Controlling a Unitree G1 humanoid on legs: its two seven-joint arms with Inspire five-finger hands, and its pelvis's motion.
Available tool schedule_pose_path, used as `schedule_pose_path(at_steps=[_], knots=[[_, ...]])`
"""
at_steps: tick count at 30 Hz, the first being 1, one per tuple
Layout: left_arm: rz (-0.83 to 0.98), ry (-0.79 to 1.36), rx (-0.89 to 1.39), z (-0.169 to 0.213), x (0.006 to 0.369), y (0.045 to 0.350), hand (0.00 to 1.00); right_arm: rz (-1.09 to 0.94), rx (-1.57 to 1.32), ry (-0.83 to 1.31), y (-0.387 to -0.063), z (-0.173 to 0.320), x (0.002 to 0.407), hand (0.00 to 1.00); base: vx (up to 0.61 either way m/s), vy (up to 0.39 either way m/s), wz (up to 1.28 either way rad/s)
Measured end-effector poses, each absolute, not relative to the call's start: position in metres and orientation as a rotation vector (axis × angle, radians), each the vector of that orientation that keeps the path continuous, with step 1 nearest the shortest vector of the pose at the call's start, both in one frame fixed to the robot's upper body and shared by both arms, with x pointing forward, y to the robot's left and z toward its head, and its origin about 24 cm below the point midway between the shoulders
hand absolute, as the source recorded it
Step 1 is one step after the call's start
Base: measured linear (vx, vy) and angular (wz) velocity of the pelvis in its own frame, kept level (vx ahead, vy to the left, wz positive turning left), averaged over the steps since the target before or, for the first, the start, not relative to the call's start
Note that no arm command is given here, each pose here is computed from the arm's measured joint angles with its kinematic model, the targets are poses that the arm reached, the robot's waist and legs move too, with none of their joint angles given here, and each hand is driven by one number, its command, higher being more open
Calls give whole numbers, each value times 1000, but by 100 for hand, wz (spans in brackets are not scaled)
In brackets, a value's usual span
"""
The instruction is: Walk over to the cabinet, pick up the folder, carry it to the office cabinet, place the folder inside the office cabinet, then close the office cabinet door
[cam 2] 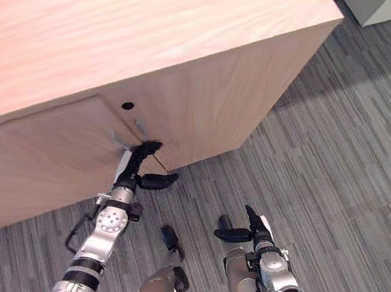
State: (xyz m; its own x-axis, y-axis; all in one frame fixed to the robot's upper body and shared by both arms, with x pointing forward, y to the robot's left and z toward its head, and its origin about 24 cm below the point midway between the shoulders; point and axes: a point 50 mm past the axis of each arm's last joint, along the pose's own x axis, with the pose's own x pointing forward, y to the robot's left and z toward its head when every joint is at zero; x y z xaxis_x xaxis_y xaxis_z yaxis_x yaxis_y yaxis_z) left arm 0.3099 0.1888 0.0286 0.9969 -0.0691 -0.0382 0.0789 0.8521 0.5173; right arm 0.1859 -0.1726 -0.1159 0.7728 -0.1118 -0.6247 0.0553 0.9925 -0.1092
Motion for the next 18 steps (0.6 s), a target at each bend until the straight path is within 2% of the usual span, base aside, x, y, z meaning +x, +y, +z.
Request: schedule_pose_path(at_steps=[6, 11, 13, 18], knots=[[-67, 51, 483, 15, 296, 183, 100, -112, -88, 692, -184, -117, 183, 100, 52, -25, 15], [-56, 155, 303, -20, 244, 172, 100, -153, -62, 736, -191, -123, 171, 100, 36, 2, 24], [-32, 286, 264, -46, 214, 183, 100, -167, -56, 740, -194, -124, 170, 100, 52, 3, 15], [58, 548, 239, -90, 169, 215, 100, -197, -50, 755, -203, -125, 164, 100, 72, -4, 20]])
